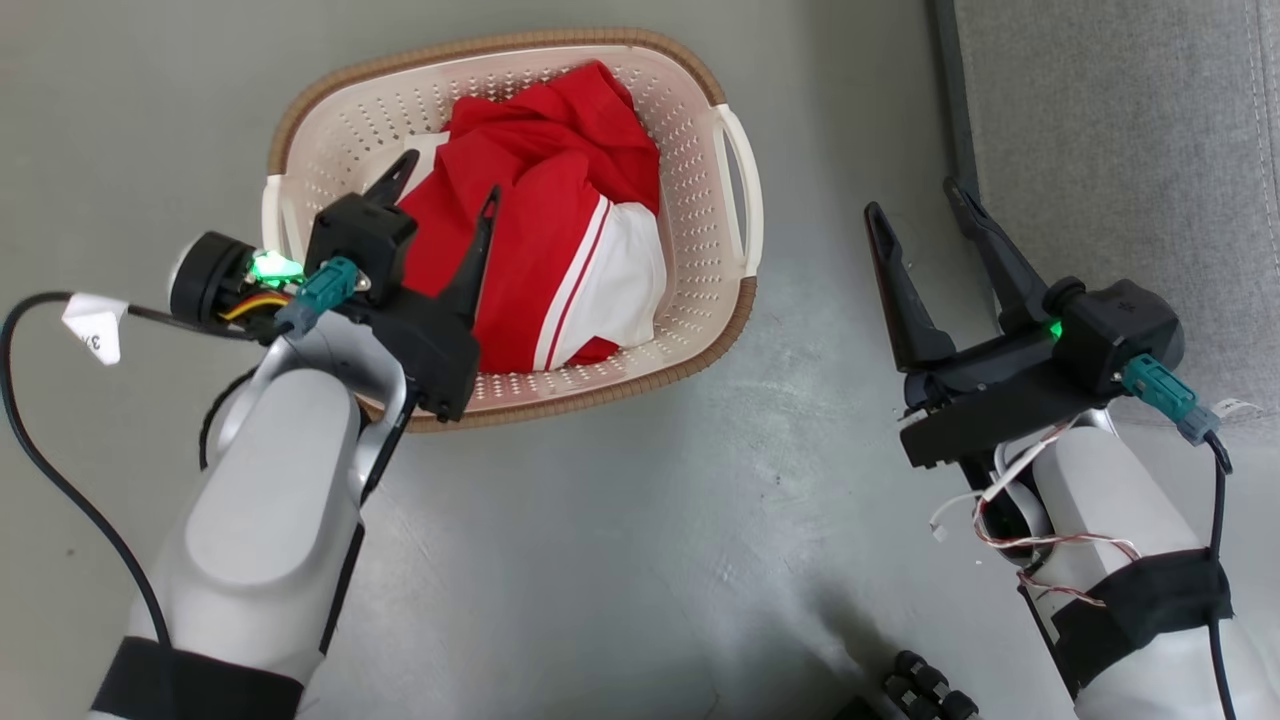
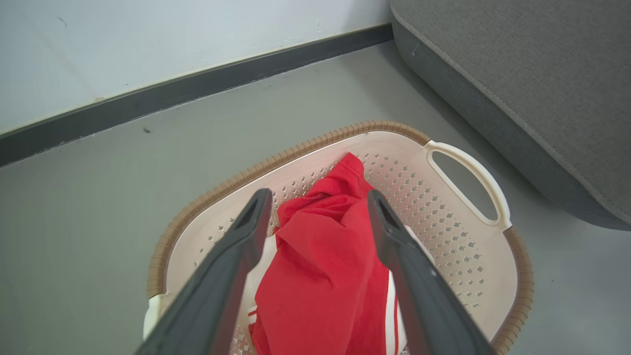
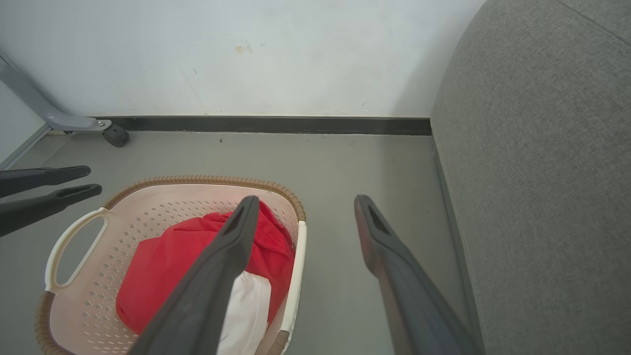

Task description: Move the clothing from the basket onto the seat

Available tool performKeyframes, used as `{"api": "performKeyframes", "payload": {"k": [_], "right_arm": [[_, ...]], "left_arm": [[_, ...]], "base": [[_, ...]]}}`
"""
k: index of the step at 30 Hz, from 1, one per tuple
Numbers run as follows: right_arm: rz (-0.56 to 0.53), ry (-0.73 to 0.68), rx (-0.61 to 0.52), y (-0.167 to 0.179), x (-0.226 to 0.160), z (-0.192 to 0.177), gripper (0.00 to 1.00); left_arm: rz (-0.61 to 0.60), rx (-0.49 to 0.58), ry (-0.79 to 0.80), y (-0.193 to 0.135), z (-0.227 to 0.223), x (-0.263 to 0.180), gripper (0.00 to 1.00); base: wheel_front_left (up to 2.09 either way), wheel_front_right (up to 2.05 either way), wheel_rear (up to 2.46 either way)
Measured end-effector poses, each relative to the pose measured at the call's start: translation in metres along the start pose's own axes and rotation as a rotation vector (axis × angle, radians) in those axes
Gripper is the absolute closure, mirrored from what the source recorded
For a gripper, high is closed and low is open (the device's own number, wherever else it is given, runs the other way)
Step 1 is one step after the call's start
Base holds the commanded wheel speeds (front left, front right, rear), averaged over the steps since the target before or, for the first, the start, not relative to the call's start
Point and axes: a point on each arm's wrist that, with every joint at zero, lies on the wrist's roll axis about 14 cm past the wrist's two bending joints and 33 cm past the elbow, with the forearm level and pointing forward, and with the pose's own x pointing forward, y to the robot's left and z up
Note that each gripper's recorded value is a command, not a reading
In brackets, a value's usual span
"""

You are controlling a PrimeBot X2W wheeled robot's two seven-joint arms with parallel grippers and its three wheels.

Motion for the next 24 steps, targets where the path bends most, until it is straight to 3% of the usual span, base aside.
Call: {"api": "performKeyframes", "payload": {"k": [24], "right_arm": [[-0.019,0.063,-0.008,-0.011,0.009,-0.028,0.00]], "left_arm": [[-0.053,0.100,0.286,0.009,-0.064,0.045,0.00]], "base": [[0.00,0.00,0.00]]}}
